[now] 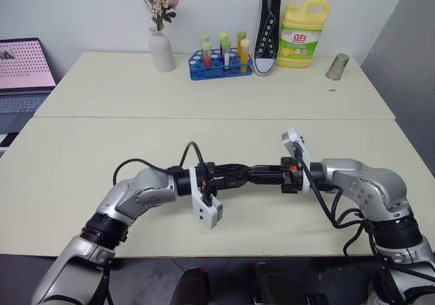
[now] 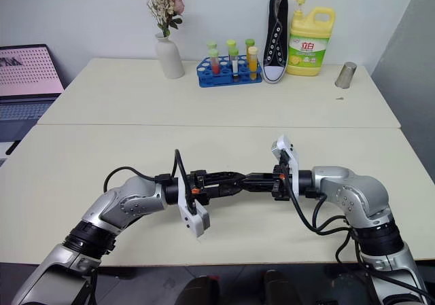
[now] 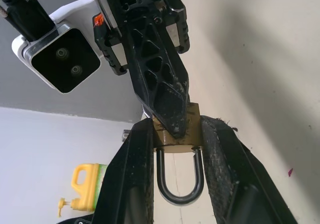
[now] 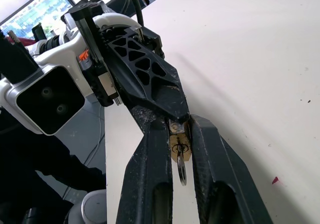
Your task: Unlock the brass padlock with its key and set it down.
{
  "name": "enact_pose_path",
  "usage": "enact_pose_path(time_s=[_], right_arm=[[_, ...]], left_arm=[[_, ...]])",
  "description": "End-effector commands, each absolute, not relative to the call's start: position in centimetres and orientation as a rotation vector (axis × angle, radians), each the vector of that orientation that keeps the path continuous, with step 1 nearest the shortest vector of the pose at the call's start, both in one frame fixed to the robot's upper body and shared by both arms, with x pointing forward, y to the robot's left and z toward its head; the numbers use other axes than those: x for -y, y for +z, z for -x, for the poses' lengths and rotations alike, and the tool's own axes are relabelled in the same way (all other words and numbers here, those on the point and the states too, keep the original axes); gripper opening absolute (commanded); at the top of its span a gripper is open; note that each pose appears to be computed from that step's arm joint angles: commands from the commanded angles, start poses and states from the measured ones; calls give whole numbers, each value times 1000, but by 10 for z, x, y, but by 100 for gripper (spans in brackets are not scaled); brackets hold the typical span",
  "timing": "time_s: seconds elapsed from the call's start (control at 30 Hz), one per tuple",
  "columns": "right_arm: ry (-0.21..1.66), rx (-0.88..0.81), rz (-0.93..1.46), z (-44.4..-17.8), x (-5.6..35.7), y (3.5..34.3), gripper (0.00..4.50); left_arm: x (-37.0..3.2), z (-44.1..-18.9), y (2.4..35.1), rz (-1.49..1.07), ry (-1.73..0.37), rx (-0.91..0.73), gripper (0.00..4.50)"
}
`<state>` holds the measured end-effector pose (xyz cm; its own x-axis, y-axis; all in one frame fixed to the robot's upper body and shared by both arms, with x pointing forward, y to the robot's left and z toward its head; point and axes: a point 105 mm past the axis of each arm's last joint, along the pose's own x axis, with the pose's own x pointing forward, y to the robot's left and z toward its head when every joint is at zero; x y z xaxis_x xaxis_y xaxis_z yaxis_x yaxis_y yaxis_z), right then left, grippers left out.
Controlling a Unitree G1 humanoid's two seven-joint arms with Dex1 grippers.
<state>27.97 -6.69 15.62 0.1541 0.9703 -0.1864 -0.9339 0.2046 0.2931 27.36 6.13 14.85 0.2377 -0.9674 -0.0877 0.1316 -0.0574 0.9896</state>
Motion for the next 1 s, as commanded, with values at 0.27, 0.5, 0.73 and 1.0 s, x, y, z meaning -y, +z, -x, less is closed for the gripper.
enact_pose_path(time_s=[0.27,0.5,0.73,1.0], right_arm=[[1376,-285,-61,-288,72,170,17],[1361,-269,-19,-294,78,171,17],[1404,-252,21,-288,78,174,17],[1437,-238,2,-280,73,179,17]], left_arm=[[-65,-242,164,-1157,-1159,966,386],[-79,-260,190,-946,-1008,829,259],[-96,-293,187,-607,-1005,466,33],[-79,-294,165,-452,-1128,280,0]])
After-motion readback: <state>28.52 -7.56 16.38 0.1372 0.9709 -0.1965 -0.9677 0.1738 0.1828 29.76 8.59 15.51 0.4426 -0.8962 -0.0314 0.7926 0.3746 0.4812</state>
